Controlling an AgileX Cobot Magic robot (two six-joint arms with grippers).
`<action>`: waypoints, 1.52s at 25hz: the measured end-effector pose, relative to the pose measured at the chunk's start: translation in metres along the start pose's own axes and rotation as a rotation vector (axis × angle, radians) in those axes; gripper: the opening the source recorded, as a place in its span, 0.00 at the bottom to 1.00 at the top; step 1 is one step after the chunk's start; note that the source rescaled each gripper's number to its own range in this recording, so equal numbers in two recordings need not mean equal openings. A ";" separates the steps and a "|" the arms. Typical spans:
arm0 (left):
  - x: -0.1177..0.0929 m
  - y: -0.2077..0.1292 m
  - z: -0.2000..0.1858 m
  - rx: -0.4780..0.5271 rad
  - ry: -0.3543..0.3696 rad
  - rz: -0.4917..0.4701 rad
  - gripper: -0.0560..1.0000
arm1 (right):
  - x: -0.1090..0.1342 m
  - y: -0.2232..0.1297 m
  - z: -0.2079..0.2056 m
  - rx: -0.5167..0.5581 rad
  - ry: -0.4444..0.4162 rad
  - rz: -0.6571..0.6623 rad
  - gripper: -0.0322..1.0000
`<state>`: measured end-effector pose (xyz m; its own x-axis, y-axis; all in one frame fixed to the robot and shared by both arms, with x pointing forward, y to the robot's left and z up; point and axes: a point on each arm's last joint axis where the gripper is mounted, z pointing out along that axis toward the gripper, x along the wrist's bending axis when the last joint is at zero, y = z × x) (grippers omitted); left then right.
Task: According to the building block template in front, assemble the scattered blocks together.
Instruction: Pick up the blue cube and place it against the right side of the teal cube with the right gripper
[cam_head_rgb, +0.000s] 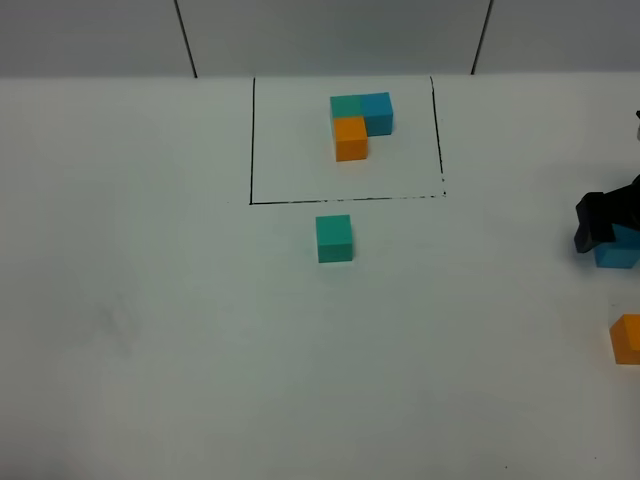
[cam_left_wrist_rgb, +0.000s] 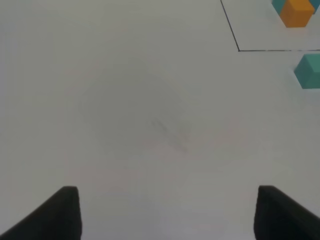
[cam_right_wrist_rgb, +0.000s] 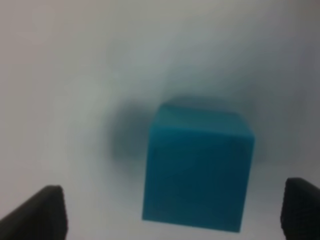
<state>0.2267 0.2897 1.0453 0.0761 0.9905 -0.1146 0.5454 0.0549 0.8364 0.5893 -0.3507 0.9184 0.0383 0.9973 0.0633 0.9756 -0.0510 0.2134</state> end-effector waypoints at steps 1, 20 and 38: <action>0.000 0.000 0.000 0.000 0.000 0.000 0.56 | 0.000 0.000 0.003 0.001 -0.001 0.001 0.75; 0.000 0.000 0.000 -0.001 0.000 0.000 0.56 | 0.006 0.000 0.016 0.046 -0.009 -0.045 0.05; 0.000 0.000 0.000 -0.001 0.000 0.000 0.56 | 0.201 0.021 -0.023 0.078 -0.093 -1.488 0.05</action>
<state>0.2268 0.2897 1.0453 0.0761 0.9905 -0.1146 0.5447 0.0550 0.8368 0.6129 -0.1528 0.9576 -0.9664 0.1312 -0.2208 0.1404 0.9897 -0.0266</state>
